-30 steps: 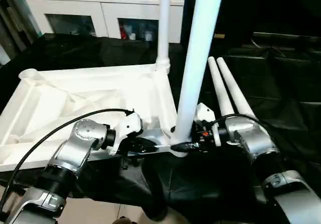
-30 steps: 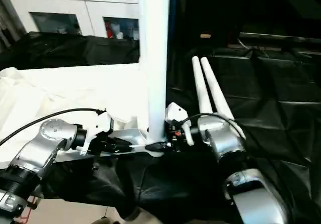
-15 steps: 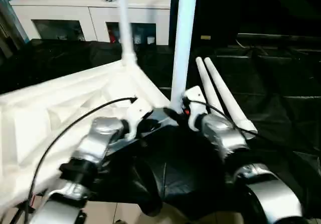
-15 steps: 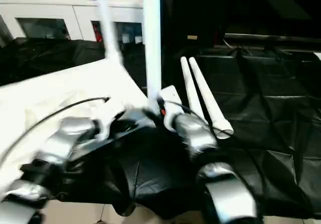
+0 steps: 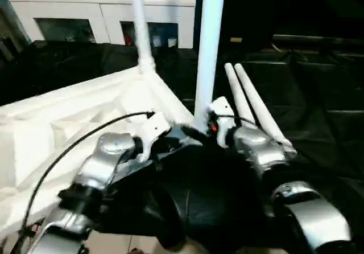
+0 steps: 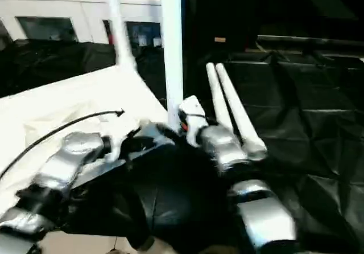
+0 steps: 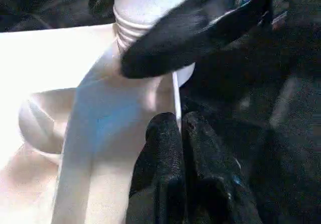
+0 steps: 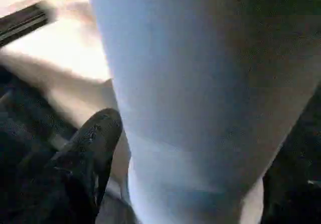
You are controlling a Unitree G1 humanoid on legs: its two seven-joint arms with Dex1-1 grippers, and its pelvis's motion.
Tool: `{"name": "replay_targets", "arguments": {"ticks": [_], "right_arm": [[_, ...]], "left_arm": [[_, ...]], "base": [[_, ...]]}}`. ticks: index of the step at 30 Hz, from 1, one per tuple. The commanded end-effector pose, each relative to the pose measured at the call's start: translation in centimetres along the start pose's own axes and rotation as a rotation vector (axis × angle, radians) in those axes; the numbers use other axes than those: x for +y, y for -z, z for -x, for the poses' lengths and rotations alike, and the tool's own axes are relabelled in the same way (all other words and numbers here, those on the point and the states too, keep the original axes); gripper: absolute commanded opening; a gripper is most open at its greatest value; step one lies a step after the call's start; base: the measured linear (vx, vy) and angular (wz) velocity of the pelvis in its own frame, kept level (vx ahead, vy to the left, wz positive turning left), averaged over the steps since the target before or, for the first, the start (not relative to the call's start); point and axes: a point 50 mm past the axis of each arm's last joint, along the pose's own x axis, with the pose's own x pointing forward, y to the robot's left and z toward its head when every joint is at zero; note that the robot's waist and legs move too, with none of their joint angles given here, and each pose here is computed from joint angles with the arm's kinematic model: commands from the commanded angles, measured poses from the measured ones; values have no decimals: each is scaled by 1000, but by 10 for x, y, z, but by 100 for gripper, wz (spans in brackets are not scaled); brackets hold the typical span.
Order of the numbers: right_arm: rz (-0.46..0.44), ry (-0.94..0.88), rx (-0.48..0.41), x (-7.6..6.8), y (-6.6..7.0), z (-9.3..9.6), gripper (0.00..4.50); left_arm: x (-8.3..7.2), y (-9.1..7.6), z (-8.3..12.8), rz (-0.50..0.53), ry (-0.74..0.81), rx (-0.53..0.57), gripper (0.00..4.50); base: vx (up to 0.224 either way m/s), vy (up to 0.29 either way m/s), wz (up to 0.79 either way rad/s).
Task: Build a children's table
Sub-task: Rotate leg to tighten
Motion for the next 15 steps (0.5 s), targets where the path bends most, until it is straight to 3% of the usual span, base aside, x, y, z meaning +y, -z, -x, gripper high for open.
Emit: {"name": "replay_targets", "arguments": {"ticks": [1, 8, 15], "right_arm": [[78, -194, 34, 16, -4, -7, 374], [120, -434, 129, 13, 3, 27, 374], [107, -525, 163, 18, 7, 36, 334]], "left_arm": [[-19, -25, -12, -112, 174, -106, 0], [-17, -16, 5, -142, 265, -60, 0], [-18, -12, 13, -135, 326, -38, 0]], "base": [[0, 0, 0], [0, 0, 0], [0, 0, 0]]}}
